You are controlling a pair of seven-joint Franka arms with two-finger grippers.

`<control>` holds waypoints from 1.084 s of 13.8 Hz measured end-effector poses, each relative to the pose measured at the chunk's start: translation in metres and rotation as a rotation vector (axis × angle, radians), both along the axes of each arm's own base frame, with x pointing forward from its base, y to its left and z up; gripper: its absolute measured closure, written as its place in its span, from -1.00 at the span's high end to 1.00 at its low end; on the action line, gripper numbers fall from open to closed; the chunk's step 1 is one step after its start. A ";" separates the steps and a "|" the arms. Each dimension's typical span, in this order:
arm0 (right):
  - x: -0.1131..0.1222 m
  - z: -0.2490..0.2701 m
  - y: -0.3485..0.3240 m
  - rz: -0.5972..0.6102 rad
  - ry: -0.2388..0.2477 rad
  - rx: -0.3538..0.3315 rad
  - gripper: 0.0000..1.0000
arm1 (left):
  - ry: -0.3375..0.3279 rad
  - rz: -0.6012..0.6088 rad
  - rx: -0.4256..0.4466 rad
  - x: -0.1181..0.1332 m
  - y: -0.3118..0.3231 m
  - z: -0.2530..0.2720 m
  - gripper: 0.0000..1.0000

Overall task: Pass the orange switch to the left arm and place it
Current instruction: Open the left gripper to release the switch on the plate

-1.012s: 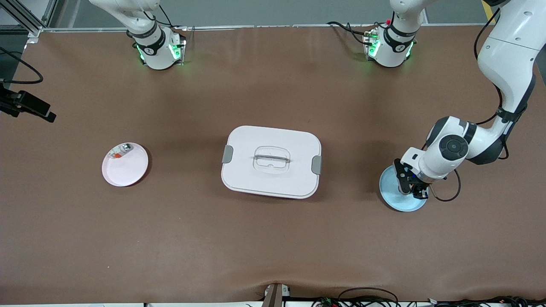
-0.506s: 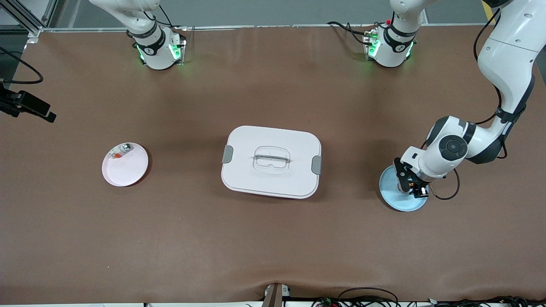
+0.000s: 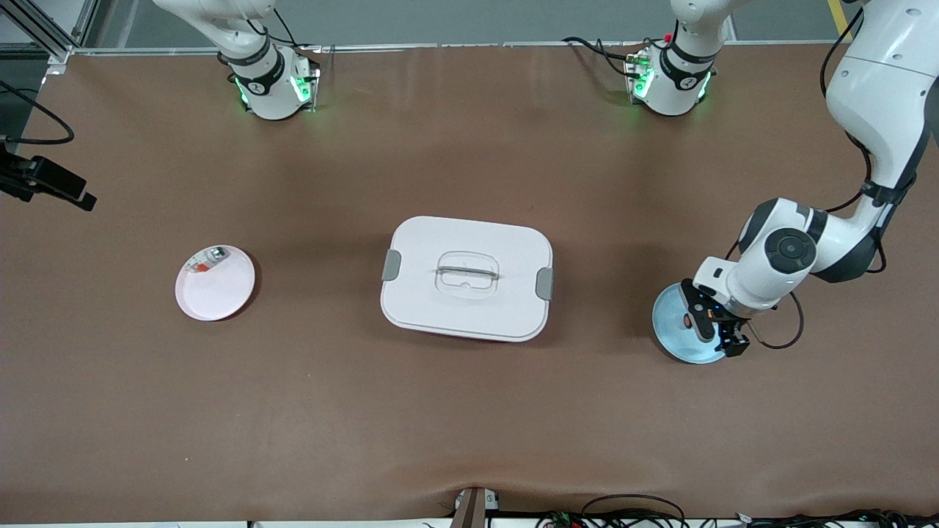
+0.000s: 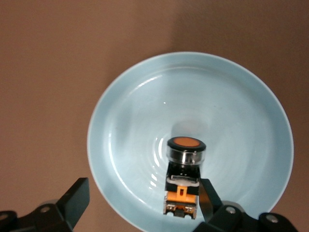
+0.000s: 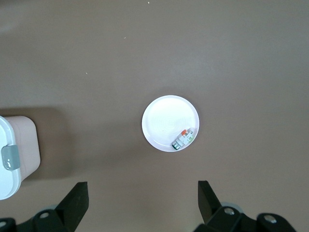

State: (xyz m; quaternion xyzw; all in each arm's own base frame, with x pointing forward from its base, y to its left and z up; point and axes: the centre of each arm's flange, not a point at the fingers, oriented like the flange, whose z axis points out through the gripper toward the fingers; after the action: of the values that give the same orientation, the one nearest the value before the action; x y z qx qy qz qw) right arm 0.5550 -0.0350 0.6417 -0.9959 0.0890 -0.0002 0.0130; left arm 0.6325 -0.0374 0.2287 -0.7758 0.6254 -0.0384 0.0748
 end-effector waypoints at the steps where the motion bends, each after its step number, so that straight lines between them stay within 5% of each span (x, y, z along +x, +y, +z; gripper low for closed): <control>1: 0.000 0.000 0.000 0.000 0.000 0.000 1.00 | -0.008 0.035 -0.019 0.002 0.000 0.009 1.00; 5: 0.000 0.000 0.000 0.000 0.000 0.000 1.00 | -0.025 0.209 -0.055 0.004 -0.019 0.052 1.00; 10: 0.000 0.000 0.000 0.000 0.000 0.000 1.00 | -0.001 0.437 0.002 0.012 -0.050 0.138 1.00; 15: 0.000 0.000 0.000 0.000 -0.001 0.000 1.00 | 0.044 0.780 -0.089 0.016 -0.049 0.203 1.00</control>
State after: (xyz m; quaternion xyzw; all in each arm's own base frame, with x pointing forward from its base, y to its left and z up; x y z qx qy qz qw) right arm 0.5550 -0.0350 0.6421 -0.9959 0.0890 -0.0006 0.0130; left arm 0.6486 -0.0865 0.4320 -0.9583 0.2827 -0.0175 0.0368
